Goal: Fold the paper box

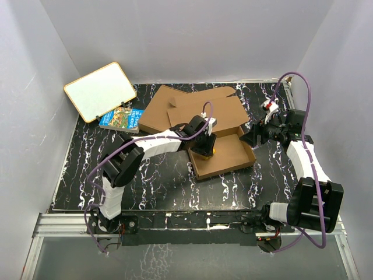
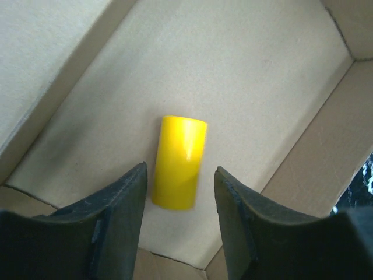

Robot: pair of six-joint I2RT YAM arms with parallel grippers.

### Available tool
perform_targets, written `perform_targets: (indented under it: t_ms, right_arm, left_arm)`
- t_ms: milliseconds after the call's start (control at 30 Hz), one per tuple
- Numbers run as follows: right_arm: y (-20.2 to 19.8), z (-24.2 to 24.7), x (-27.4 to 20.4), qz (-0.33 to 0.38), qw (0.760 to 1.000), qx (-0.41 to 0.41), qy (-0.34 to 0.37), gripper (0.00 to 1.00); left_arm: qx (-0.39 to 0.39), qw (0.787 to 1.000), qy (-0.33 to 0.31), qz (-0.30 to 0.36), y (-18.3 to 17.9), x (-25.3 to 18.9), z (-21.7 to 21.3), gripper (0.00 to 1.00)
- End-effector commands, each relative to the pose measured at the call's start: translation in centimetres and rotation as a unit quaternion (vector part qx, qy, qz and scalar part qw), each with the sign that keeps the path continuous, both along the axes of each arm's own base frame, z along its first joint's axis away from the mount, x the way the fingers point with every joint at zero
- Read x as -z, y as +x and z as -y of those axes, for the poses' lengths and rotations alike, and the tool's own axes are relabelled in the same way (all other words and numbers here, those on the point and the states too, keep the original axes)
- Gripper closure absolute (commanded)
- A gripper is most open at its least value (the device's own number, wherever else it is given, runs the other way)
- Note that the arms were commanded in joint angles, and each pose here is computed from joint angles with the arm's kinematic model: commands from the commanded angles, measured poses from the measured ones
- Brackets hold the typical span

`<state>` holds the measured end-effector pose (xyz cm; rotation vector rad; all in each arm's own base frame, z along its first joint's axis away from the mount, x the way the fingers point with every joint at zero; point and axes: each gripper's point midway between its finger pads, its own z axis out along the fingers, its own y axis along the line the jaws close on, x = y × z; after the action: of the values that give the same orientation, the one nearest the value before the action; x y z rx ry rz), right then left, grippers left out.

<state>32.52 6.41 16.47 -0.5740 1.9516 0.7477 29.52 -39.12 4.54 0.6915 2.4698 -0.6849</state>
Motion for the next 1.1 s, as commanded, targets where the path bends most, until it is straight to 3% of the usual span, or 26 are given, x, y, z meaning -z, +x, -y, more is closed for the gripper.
perform_targets:
  t_ms: [0, 33, 67, 300, 467, 667, 900, 1067]
  right_arm:
    - [1.0, 0.3, -1.4, 0.042, 0.999, -0.003, -0.007, 0.26]
    - [1.0, 0.3, -1.4, 0.042, 0.999, -0.003, -0.007, 0.26]
    - [1.0, 0.3, -1.4, 0.042, 0.999, -0.002, -0.007, 0.26]
    - [1.0, 0.3, -1.3, 0.041, 0.999, -0.003, -0.007, 0.26]
    - [0.9, 0.4, -1.5, 0.043, 0.999, -0.003, -0.006, 0.25]
    - [0.9, 0.3, -1.6, 0.046, 0.999, -0.005, -0.005, 0.25]
    - [0.8, 0.3, -1.6, 0.044, 0.999, -0.008, 0.001, 0.25]
    - [0.8, 0.3, -1.5, 0.043, 0.999, -0.006, 0.0, 0.25]
  left_arm:
    - [-0.002, 0.999, -0.012, 0.037, 1.4, -3.2, 0.8, 0.46]
    - [-0.002, 0.999, -0.017, 0.041, 1.4, -3.6, 0.9, 0.12]
    - [-0.002, 0.999, -0.023, 0.045, 1.5, -4.1, 1.0, 0.04]
    - [-0.001, 0.993, -0.07, 0.092, 1.1, -8.1, 0.5, 0.03]
    - [0.002, 0.981, -0.107, 0.162, 0.8, -12.3, -1.0, 0.03]
    - [-0.071, 0.962, -0.119, 0.237, 1.9, -15.0, -6.5, 0.03]
    - [-0.16, 0.934, -0.279, 0.155, 5.8, -17.6, -15.1, 0.03]
    - [-0.203, 0.924, -0.318, 0.067, 9.2, -16.0, -18.1, 0.09]
